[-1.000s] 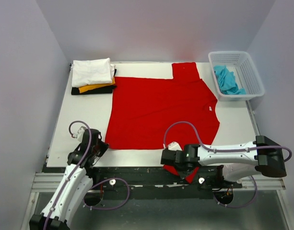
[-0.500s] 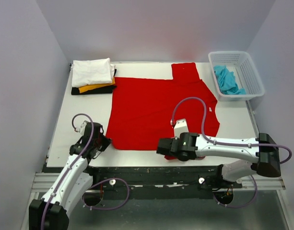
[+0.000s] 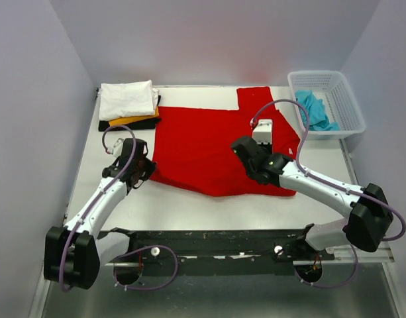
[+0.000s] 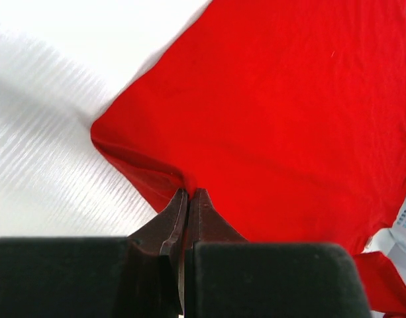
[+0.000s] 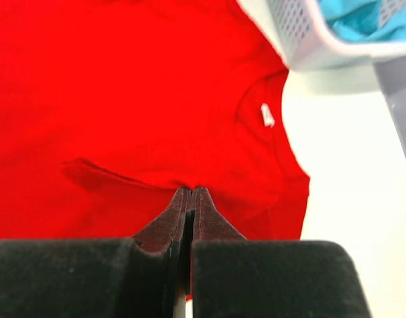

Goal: Fold and stack the t-shirts
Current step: Fold the flattened tshirt in 1/3 of the way

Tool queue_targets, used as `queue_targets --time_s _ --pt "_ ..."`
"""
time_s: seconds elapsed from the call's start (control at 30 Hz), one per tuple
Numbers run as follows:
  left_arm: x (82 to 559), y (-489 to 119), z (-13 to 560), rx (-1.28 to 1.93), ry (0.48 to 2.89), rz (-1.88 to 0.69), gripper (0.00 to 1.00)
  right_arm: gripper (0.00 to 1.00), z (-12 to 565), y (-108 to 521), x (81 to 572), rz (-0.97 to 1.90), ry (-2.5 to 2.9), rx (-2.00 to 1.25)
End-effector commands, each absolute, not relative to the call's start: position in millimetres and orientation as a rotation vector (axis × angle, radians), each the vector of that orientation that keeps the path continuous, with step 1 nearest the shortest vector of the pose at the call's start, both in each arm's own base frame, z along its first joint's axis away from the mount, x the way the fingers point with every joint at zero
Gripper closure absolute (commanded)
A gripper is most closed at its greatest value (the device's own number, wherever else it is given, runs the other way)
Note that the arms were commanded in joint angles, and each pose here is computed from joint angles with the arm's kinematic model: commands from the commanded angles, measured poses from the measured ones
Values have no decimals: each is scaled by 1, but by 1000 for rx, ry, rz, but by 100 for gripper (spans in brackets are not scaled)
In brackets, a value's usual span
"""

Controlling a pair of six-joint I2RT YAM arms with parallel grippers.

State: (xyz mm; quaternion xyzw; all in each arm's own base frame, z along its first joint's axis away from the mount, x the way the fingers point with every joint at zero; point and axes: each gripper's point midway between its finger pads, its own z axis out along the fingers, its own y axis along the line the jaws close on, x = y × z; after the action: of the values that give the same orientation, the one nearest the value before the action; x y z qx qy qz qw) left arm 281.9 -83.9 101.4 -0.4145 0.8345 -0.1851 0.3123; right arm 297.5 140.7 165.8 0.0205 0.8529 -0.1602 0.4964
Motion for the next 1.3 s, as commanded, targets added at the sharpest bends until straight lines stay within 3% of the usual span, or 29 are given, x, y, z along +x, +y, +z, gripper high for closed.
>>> queue_targets --time_s 0.0,0.53,0.73,0.83,0.87,0.9,0.97,1.0,1.07,1.1,1.17,1.23,1.27 --pt "315 -75 116 -1109 2146 -428 100 99 195 131 345 -463 1919 78" --pt "379 -58 110 -1133 2205 -314 100 99 190 107 436 -543 1866 67" --pt "394 -57 98 -1130 2241 -298 100 99 179 115 476 -538 1860 -86" --pt "402 -53 93 -1141 2250 -278 94 99 158 117 500 -589 1872 -173" --pt "403 -52 90 -1146 2264 -271 88 99 151 114 508 -618 1884 -170" --pt "405 -53 89 -1134 2276 -274 74 98 144 113 518 -645 1899 -173" --pt "406 -53 89 -1118 2300 -274 49 76 131 106 532 -721 1923 -142" --pt "406 -54 91 -1106 2300 -282 39 55 125 106 540 -744 1936 -144" --pt "409 -57 103 -1067 2291 -310 8 35 121 107 550 -769 1942 -131" --pt "409 -58 109 -1044 2288 -317 1 25 122 107 552 -774 1949 -117" --pt "407 -60 122 -1011 2274 -344 1 17 130 106 549 -747 1951 -42" --pt "402 -70 130 -957 2277 -396 1 0 141 106 537 -665 1951 31" --pt "400 -77 132 -918 2287 -426 1 0 136 107 526 -621 1991 41"
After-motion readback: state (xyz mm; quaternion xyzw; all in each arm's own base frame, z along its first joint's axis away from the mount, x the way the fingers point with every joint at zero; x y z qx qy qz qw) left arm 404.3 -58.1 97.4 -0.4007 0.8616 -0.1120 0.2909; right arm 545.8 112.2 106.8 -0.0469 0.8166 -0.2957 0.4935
